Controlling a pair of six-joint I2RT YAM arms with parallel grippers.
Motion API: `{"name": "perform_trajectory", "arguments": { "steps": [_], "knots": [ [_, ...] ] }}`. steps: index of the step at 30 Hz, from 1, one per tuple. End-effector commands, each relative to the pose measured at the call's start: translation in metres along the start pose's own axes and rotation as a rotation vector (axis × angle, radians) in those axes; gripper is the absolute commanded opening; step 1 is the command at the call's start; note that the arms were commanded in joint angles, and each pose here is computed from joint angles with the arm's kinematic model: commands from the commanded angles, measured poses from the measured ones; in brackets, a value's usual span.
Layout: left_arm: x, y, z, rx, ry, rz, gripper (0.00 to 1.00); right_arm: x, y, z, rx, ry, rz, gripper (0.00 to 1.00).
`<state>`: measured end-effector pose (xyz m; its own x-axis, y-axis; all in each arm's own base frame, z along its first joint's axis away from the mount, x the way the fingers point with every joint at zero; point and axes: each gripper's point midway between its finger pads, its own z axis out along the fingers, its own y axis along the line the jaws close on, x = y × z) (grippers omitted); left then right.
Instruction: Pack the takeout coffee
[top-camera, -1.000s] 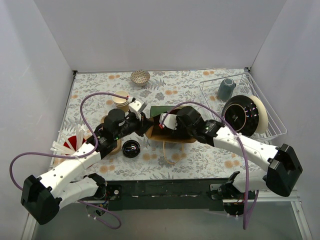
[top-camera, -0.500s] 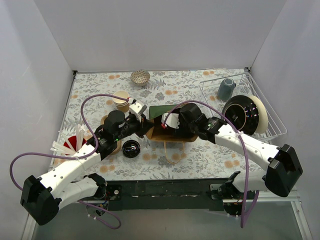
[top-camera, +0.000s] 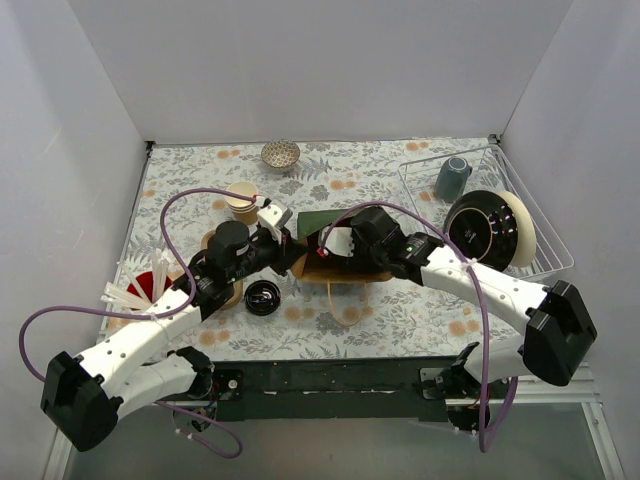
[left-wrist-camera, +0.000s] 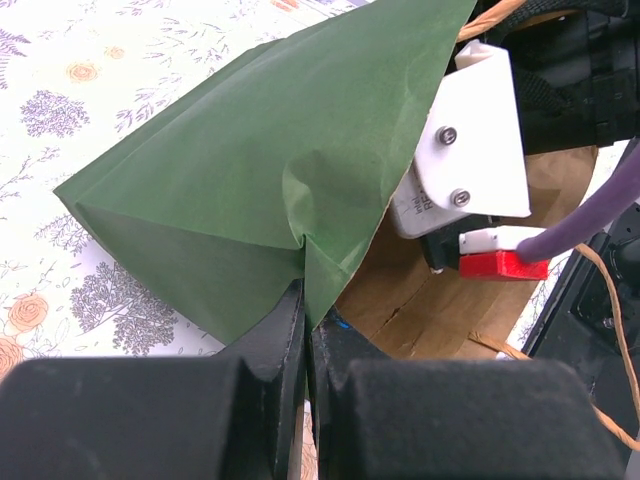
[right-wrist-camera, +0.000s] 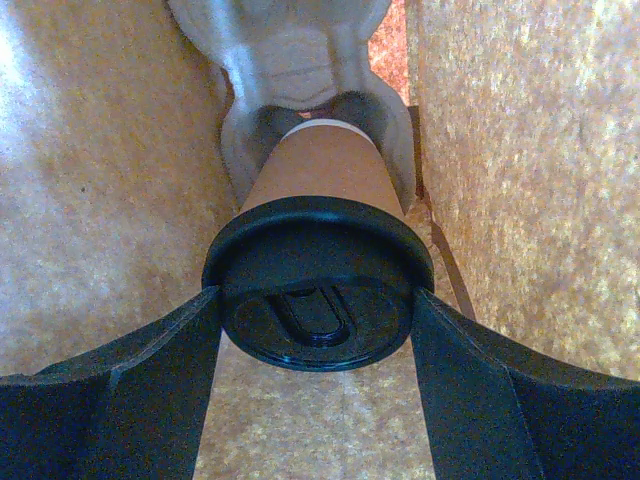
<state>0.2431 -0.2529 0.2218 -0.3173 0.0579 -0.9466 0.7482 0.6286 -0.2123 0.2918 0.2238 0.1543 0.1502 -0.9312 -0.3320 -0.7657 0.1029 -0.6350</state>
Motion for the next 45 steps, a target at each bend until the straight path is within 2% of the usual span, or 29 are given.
{"name": "perform_trajectory", "arguments": {
  "steps": [1, 20, 26, 41, 45],
  "knots": [
    [-0.002, -0.007, -0.005, 0.027, -0.012, 0.000, 0.00, -0.020, -0.026, -0.003, 0.078, -0.047, -0.007, 0.31],
    [0.003, -0.010, -0.007, 0.044, -0.009, -0.020, 0.00, -0.029, -0.033, 0.004, 0.121, -0.051, -0.029, 0.31],
    [0.003, -0.013, -0.009, 0.055, -0.011, -0.025, 0.00, -0.035, -0.027, 0.010, 0.107, -0.086, -0.015, 0.31],
    [0.010, -0.013, -0.012, 0.052, -0.008, -0.044, 0.00, -0.025, -0.011, 0.023, 0.035, -0.050, 0.011, 0.31],
    [0.012, -0.013, -0.011, 0.054, -0.003, -0.050, 0.00, -0.031, -0.017, 0.022, 0.049, -0.091, 0.039, 0.31]
  ]
}}
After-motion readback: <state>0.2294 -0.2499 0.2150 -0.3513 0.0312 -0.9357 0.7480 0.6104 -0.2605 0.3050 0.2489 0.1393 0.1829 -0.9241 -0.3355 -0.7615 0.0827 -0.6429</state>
